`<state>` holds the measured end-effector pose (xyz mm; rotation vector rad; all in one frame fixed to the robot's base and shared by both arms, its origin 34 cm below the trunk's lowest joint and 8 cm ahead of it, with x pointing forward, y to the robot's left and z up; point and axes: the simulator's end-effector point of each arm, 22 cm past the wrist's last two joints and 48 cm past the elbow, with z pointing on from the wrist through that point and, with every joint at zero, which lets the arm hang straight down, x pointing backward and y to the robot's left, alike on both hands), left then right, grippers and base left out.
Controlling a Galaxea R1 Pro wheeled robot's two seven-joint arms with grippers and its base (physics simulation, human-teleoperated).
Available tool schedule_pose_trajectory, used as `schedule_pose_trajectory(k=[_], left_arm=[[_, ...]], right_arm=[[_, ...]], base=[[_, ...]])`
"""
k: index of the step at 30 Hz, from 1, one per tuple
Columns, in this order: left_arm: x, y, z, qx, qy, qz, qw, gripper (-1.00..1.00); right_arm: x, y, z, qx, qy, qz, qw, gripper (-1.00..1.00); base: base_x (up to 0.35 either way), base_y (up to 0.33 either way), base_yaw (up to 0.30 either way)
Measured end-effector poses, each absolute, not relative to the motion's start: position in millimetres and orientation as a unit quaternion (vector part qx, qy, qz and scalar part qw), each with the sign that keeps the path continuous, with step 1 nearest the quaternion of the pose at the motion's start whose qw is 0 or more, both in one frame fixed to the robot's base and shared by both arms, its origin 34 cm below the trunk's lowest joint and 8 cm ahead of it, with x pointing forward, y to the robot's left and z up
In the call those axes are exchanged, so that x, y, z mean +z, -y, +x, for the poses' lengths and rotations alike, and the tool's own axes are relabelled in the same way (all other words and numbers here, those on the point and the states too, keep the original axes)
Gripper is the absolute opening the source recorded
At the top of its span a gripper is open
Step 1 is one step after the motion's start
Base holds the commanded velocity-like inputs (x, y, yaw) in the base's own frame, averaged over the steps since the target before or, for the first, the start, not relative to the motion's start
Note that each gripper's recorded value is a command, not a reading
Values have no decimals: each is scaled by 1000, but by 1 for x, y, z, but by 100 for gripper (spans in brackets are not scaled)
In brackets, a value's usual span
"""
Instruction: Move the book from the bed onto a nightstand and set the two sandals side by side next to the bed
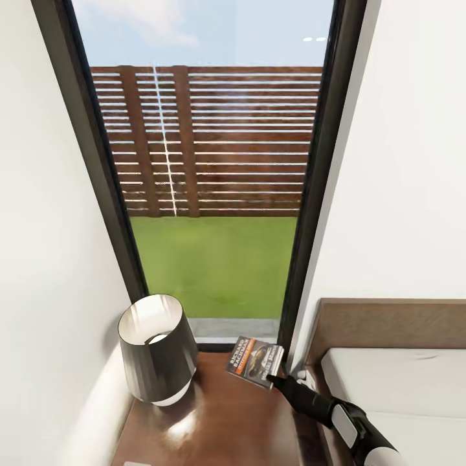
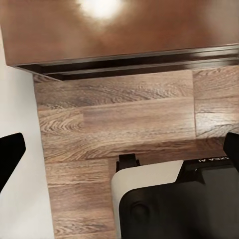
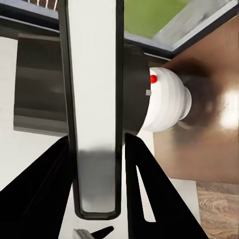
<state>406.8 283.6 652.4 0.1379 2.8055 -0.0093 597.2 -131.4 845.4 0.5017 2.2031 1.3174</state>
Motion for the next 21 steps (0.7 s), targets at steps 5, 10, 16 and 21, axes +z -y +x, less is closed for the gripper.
schedule_pose_trajectory(k=[5,10,16,21], left_arm=[[652,-284,407,-3,-985,48,166,100],[652,-284,407,-3,-985,48,166,100],[652,-284,407,-3,-985,48,166,100],[652,-284,407,-3,-985,48,166,100]], right_arm=[[846,131,597,487,-813,185,260,-100],[846,131,597,487,-813,185,260,-100],[846,131,597,487,-813,185,260,-100],[846,131,597,487,-813,185,260,-100]], base=[[0,0,0],[0,0,0],[0,0,0],[0,0,0]])
